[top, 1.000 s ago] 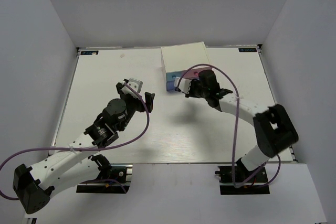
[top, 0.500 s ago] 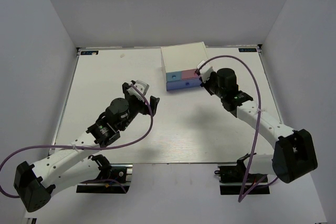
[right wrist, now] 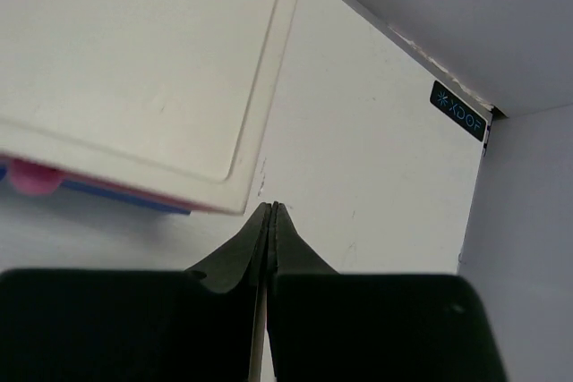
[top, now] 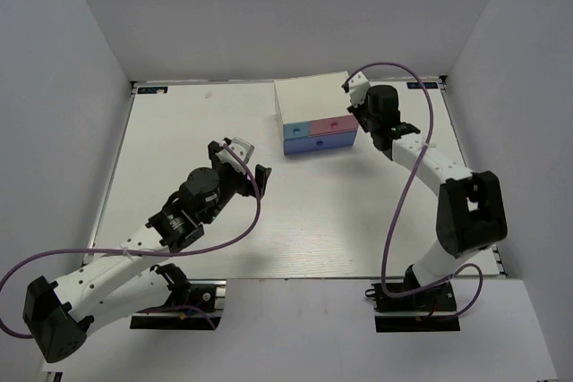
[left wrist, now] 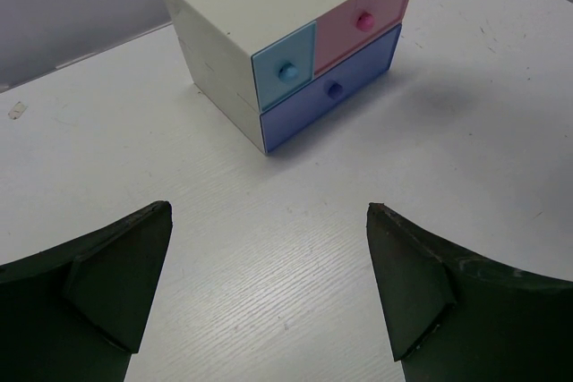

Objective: Sort the stationery into containers
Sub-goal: Move the container

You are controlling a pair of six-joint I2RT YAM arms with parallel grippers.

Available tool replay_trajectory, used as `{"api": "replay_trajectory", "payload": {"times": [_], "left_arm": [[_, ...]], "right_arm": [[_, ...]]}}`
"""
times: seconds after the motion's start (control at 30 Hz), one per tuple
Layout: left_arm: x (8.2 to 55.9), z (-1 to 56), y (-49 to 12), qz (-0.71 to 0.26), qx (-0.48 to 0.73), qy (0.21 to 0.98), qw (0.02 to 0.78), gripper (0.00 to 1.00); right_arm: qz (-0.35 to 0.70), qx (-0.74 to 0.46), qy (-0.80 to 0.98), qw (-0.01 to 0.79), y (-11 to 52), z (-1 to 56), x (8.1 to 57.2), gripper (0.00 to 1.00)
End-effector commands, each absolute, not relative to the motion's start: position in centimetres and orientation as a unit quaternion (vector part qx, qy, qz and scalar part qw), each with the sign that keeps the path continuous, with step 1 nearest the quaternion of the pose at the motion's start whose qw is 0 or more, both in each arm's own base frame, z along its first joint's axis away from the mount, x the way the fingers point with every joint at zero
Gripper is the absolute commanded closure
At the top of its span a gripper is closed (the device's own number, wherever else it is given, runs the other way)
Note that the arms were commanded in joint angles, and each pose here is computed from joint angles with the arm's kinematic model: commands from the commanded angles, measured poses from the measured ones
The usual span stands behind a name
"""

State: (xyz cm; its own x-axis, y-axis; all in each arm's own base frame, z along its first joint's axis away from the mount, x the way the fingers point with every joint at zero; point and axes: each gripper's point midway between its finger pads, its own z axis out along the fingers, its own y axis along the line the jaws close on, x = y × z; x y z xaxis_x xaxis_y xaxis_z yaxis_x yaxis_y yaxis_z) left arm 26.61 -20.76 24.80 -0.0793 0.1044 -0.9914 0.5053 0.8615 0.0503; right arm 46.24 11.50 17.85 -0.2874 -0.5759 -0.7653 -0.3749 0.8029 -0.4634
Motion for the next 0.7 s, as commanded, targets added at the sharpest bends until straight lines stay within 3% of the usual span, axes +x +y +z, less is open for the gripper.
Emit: {"api": "replay_trajectory", "payload": {"times": [0.0, 0.23, 0.4, 0.67], "left_arm": [[26.4, 25.6, -20.4, -0.158, 0.211, 0.711, 0.652, 0.01], [26.5, 25.6, -20.3, -0.152, 0.211, 0.711, 0.654, 0.01], [26.6, 25.3, -20.4, -0.150, 0.213, 0.713, 0.651, 0.01], [26.6, 25.3, -20.4, -0.150, 0.213, 0.713, 0.651, 0.01]], "right_arm": [[-0.114, -0.275, 0.795, 0.529, 10.9, 19.1, 49.2, 1.00], [-0.074, -0.279, 0.805, 0.518, 11.7, 18.2, 51.8, 1.00], [0.033, -0.326, 0.799, 0.504, 14.4, 17.4, 49.8, 1.00], [0.118, -0.371, 0.780, 0.490, 16.8, 17.4, 46.6, 1.00]]}}
